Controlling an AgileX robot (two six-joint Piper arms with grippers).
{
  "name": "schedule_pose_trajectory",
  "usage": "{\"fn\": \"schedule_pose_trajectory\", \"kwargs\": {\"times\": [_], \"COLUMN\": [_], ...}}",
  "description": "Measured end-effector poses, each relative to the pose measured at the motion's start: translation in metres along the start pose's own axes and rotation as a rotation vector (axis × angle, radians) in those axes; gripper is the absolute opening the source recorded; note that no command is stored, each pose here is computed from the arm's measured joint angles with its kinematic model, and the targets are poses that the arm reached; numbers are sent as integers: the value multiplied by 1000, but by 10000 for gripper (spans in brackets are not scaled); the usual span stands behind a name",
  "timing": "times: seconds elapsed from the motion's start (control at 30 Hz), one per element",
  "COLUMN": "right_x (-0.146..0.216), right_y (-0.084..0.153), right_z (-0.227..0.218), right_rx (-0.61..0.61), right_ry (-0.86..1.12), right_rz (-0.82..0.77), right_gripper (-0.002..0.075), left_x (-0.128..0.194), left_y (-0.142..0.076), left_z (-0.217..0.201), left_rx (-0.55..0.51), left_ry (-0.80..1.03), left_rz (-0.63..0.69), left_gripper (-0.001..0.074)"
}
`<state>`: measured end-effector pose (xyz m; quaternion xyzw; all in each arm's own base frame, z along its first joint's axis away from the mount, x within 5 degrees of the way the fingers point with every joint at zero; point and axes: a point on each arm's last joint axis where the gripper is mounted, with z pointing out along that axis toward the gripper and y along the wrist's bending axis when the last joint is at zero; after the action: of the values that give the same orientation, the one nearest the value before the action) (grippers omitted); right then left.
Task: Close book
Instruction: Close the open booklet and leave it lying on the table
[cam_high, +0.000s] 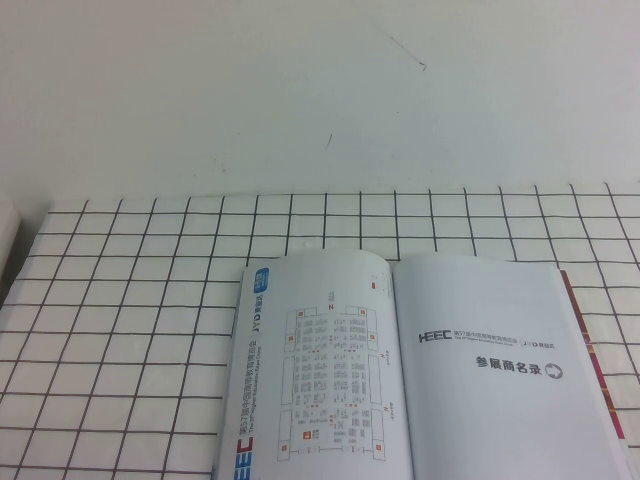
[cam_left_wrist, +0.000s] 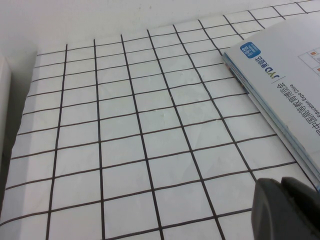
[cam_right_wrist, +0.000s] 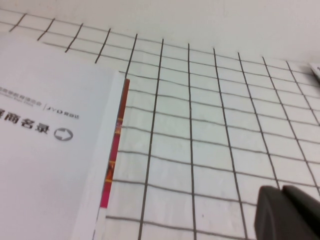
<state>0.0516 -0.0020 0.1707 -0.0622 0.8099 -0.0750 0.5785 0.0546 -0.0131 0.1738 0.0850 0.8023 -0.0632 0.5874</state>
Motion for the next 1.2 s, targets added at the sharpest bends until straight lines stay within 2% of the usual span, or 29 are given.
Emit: {"fn": "schedule_pose_trajectory", "kwargs": {"times": [0.1,0.2,0.33,0.53,0.87,1.03,1.13,1.2], "right_x": [-7,-27,-54,-76,-83,-85,-100,-119], "right_y": [-2,-7,-14,-20,-24,-24,-27,-30], "right_z": [1,-4,-19,-47,-68,-72,-82,-96], "right_rx": [25,84,174,275,344,317,272,238], "right_ry": [-95,-318,-661,-1045,-1279,-1326,-1353,-1364], "right_rz": [0,0,0,0,28,78,124,154], "right_gripper": [-3,-3,-3,-3,-3,-3,-3,-3], "left_x": [-1,-6,-23,-48,-54,-69,-78,-86], "left_y": [0,1,2,9,12,18,20,18], "left_z": [0,0,-3,-14,-19,-34,-48,-54], "left_rx": [-1,-6,-13,-58,-72,-26,2,23], "left_ry": [-10,-64,-253,-560,-656,-906,-1087,-1130], "left_rz": [0,-7,-82,-181,-224,-431,-452,-431], "left_gripper": [-4,-4,-4,-4,-4,-4,-4,-4]}}
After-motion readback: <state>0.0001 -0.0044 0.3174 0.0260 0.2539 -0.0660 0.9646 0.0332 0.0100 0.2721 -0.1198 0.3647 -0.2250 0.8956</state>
